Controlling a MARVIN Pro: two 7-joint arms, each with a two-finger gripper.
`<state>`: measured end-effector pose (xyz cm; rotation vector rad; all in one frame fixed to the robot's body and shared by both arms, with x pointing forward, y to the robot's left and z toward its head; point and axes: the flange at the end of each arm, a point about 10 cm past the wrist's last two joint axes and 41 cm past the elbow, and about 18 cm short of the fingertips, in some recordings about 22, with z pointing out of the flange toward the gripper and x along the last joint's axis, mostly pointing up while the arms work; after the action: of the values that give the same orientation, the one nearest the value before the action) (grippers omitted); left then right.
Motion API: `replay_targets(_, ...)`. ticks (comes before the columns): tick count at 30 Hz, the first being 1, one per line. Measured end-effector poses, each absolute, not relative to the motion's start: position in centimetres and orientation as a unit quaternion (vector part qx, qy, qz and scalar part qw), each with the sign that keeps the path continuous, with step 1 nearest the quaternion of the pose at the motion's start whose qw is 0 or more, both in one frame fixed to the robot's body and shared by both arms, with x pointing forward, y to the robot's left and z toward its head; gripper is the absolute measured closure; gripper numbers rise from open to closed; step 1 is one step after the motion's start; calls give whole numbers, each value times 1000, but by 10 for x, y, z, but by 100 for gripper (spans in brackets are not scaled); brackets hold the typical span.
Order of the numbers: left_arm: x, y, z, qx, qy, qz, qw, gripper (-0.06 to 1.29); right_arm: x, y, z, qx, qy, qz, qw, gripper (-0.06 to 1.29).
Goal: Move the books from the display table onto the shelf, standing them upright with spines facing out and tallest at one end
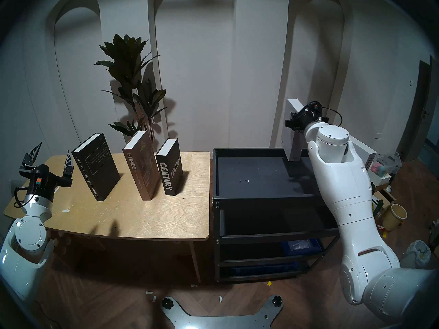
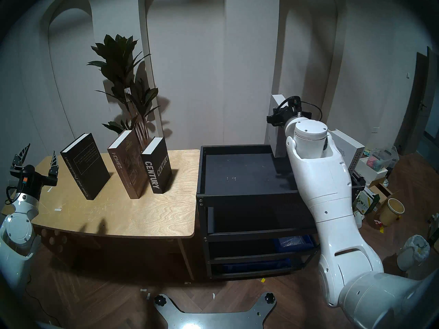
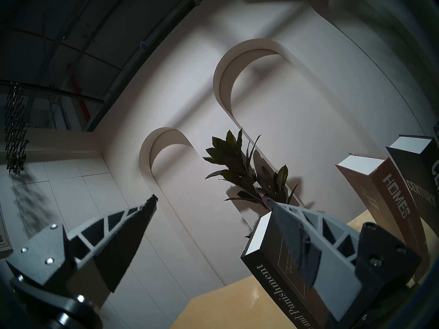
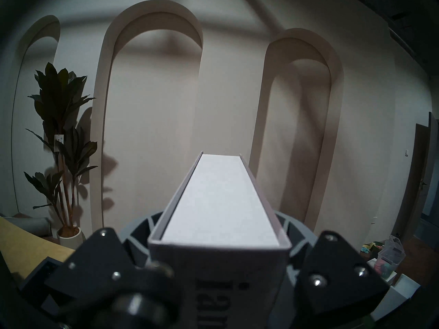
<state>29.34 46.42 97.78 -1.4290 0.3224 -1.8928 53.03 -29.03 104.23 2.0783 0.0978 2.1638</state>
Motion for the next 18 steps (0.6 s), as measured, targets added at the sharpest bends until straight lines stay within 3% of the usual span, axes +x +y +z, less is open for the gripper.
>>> replay_targets(18,293,464,978,-556,125,-736,365,-2,461,-367,1060,707,56,702,68,63)
